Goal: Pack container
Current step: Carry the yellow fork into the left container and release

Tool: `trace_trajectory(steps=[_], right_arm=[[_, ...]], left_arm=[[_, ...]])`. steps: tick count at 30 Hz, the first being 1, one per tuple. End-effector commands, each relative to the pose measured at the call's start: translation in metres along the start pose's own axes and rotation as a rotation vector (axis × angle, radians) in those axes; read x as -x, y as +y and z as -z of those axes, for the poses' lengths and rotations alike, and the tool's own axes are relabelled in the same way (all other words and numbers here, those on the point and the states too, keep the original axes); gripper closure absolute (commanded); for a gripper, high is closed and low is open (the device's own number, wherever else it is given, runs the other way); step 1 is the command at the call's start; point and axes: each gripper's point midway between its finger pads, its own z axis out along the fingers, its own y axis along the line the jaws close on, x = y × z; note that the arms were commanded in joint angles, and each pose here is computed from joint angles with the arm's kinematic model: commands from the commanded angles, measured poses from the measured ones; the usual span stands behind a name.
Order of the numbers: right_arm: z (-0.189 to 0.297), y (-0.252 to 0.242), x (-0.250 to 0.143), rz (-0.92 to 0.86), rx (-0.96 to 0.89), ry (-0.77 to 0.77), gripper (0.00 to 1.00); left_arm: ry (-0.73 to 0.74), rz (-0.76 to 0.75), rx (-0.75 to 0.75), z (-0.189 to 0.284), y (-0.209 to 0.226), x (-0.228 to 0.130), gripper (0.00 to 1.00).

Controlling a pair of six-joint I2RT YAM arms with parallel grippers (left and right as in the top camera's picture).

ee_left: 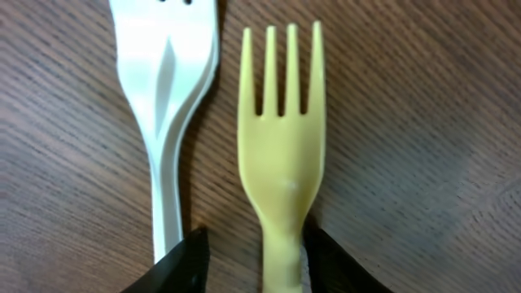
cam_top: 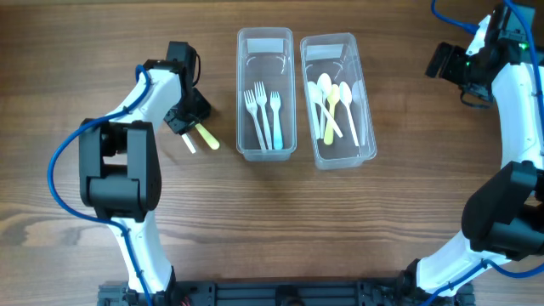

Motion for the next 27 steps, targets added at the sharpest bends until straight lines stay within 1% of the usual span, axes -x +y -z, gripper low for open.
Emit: trace_trajectory(steps=[1, 3, 4, 6, 8, 11, 12, 14, 16, 17, 18, 19, 20, 22, 23, 25, 27], right_arm=[[-0.008, 0.002, -0.005, 0.0, 0.007, 0.022, 0.0], [-0.008, 0.002, -0.005, 0.0, 0.007, 0.022, 0.01], [-0.008, 0.002, -0.005, 0.0, 0.007, 0.022, 0.0], [-0.008, 0.002, -0.005, 0.0, 0.007, 0.022, 0.0], [-0.008, 0.002, -0.005, 0.0, 0.007, 0.022, 0.0], [-0.008, 0.002, -0.005, 0.0, 0.007, 0.022, 0.0], [-0.008, 0.002, -0.005, 0.0, 0.007, 0.021, 0.0], [-0.008, 0.002, -0.005, 0.0, 0.007, 0.022, 0.0], [-0.008, 0.002, -0.005, 0.0, 0.007, 0.022, 0.0], [-0.008, 0.002, -0.005, 0.0, 0.007, 0.022, 0.0], [-0.008, 0.002, -0.005, 0.0, 0.007, 0.022, 0.0], [-0.008, 0.002, -0.005, 0.0, 0.007, 0.022, 0.0], [-0.008, 0.002, -0.005, 0.0, 0.007, 0.022, 0.01], [-0.008, 0.002, -0.005, 0.0, 0.007, 0.022, 0.0], [-0.008, 0.002, -0.005, 0.0, 0.007, 0.022, 0.0], [-0.008, 0.002, -0.005, 0.0, 0.007, 0.022, 0.0], [-0.008, 0.002, -0.005, 0.0, 0.007, 0.022, 0.0]], left_arm=[[0.044, -0.069, -0.018, -0.012, -0.001, -0.012, 0.86], [0.052, -0.144, -0.054, -0.003, -0.01, -0.011, 0.94], [0.041, -0.19, -0.062, 0.007, -0.014, -0.009, 0.96], [0.019, -0.239, -0.08, 0.025, -0.021, -0.004, 0.96], [-0.027, -0.292, -0.114, 0.054, -0.033, 0.005, 0.96], [-0.189, -0.395, -0.236, 0.144, -0.068, 0.02, 0.96], [-0.266, -0.463, -0.287, 0.179, -0.083, 0.02, 0.96], [-0.393, -0.608, -0.353, 0.23, -0.105, 0.009, 0.96], [-0.535, -0.759, -0.339, 0.263, -0.123, -0.006, 0.96], [-0.563, -0.801, -0.315, 0.265, -0.129, -0.013, 0.96], [-0.564, -0.867, -0.304, 0.262, -0.139, -0.026, 0.96], [-0.553, -0.902, -0.302, 0.257, -0.144, -0.033, 0.96], [-0.511, -1.017, -0.278, 0.235, -0.158, -0.054, 0.96], [-0.464, -1.104, -0.241, 0.209, -0.166, -0.067, 0.96], [-0.422, -1.133, -0.216, 0.188, -0.17, -0.073, 0.96], [-0.344, -1.122, -0.175, 0.149, -0.174, -0.077, 0.96], [-0.3, -1.068, -0.16, 0.129, -0.175, -0.079, 0.95]])
